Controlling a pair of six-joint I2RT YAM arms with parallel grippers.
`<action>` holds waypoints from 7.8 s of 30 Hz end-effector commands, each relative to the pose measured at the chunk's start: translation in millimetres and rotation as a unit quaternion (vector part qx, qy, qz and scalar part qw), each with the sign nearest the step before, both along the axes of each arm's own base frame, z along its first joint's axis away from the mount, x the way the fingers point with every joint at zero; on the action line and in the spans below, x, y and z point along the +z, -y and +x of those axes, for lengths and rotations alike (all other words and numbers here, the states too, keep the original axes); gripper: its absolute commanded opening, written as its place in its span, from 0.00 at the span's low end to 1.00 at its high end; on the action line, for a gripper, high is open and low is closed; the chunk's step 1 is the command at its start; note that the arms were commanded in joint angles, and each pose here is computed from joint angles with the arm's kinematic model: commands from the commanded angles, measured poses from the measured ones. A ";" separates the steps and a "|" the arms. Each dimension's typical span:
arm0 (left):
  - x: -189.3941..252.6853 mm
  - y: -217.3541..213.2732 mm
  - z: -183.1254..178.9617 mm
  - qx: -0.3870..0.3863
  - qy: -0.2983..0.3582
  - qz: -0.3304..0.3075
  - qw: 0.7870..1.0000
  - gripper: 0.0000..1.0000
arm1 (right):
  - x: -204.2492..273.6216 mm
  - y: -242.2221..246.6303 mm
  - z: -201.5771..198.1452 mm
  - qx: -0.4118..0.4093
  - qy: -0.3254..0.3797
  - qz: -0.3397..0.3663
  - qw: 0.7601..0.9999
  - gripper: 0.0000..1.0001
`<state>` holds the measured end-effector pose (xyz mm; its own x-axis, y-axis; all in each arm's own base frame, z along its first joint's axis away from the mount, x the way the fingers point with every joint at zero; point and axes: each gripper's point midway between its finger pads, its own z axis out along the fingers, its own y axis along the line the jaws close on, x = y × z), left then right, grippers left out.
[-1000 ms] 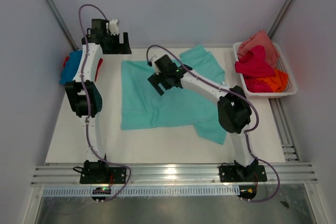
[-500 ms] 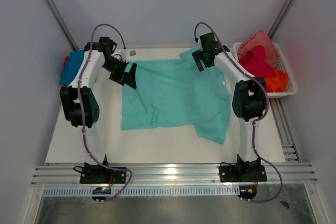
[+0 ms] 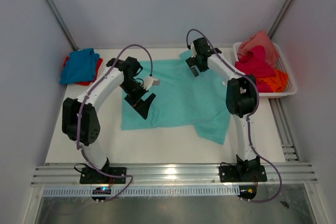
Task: Fold and stack the t-shirts
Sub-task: Flatten the tshirt out
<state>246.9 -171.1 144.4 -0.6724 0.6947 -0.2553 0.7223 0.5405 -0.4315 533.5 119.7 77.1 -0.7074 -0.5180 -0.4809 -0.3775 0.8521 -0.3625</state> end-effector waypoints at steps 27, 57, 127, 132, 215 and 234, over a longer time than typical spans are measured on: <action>-77.8 -20.4 17.2 0.033 -0.023 0.133 0.990 0.99 | 7.2 0.1 23.1 0.011 0.025 -0.019 0.999 0.99; -104.8 -63.1 36.1 0.126 0.090 0.283 0.947 0.99 | 9.2 6.8 37.3 -0.010 0.046 -0.040 0.998 0.99; -2.4 -101.1 309.9 0.407 0.177 -0.045 0.895 0.99 | 33.9 52.2 75.2 0.012 0.023 0.288 0.957 0.99; -15.4 -133.7 320.9 0.437 0.185 -0.027 0.880 0.99 | 32.7 50.7 77.2 0.016 0.025 0.291 0.956 0.99; -114.3 -135.3 348.4 0.472 0.074 -0.159 0.864 0.20 | 9.6 8.7 127.1 -0.026 0.033 0.534 0.844 0.38; -72.3 -125.9 345.8 0.436 0.097 -0.187 0.875 0.00 | 40.9 2.8 117.7 0.013 0.042 0.539 0.841 0.03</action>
